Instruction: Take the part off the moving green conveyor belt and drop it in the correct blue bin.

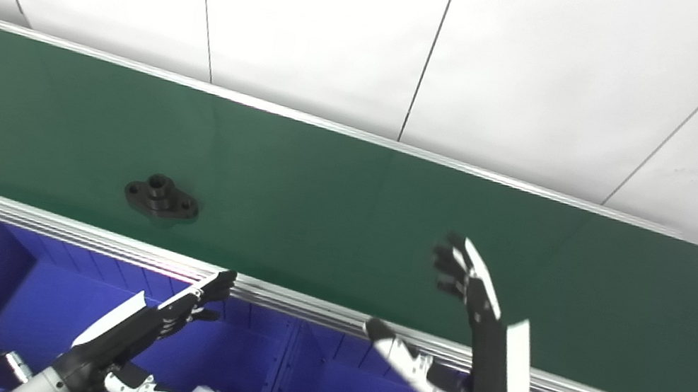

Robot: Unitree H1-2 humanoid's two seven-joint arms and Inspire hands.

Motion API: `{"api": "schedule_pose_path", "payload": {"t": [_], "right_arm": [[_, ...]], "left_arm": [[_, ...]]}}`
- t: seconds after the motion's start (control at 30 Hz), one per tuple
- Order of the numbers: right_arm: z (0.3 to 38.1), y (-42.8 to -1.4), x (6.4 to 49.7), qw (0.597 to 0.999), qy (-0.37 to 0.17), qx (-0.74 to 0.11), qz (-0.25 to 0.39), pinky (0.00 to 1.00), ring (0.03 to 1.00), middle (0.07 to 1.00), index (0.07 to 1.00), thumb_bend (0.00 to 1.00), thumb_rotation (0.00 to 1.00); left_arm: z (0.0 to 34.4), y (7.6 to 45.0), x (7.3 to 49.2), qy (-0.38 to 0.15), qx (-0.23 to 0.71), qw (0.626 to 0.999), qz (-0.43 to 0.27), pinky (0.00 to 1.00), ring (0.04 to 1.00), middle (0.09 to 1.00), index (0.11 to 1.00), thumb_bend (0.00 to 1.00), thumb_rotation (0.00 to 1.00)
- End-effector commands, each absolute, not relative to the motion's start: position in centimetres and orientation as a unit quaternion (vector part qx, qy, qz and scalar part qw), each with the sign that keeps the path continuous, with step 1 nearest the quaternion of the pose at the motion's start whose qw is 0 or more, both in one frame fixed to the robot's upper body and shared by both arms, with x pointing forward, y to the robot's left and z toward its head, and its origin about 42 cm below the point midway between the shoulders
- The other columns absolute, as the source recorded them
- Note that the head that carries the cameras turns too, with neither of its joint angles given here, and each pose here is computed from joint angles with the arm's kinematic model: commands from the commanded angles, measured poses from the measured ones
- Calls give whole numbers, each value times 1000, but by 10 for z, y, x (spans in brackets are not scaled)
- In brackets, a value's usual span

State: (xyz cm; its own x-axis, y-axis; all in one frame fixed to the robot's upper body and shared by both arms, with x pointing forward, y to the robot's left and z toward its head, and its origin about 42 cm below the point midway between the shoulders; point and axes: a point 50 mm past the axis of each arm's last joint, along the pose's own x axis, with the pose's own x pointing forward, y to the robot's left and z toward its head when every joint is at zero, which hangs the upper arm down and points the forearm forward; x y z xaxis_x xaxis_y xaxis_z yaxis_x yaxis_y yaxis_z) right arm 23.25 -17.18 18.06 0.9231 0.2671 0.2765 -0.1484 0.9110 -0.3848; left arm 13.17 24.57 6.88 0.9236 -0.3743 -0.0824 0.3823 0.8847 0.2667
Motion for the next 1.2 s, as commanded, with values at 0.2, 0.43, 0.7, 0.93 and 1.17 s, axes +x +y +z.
{"api": "schedule_pose_path", "payload": {"t": [0.2, 0.43, 0.7, 0.93, 1.17], "right_arm": [[197, -167, 266, 947, -171, -233, 142, 753, 801, 822, 884, 704, 292], [200, -154, 291, 929, -147, -291, 172, 690, 782, 826, 867, 736, 320], [191, -132, 317, 919, -123, -314, 203, 668, 761, 815, 873, 754, 316], [186, -114, 336, 902, -116, -347, 229, 690, 784, 821, 887, 749, 351], [183, -98, 351, 882, -111, -379, 257, 702, 796, 828, 883, 762, 346]], "left_arm": [[78, 245, 133, -5, 139, 967, -213, 869, 967, 1000, 975, 680, 351], [79, 244, 130, -1, 141, 966, -218, 869, 961, 994, 966, 692, 347], [78, 244, 132, -4, 132, 965, -226, 872, 971, 1000, 967, 685, 325], [75, 245, 131, -12, 116, 967, -228, 866, 958, 993, 962, 696, 365], [74, 247, 131, -16, 113, 966, -234, 858, 950, 985, 959, 708, 404]]}}
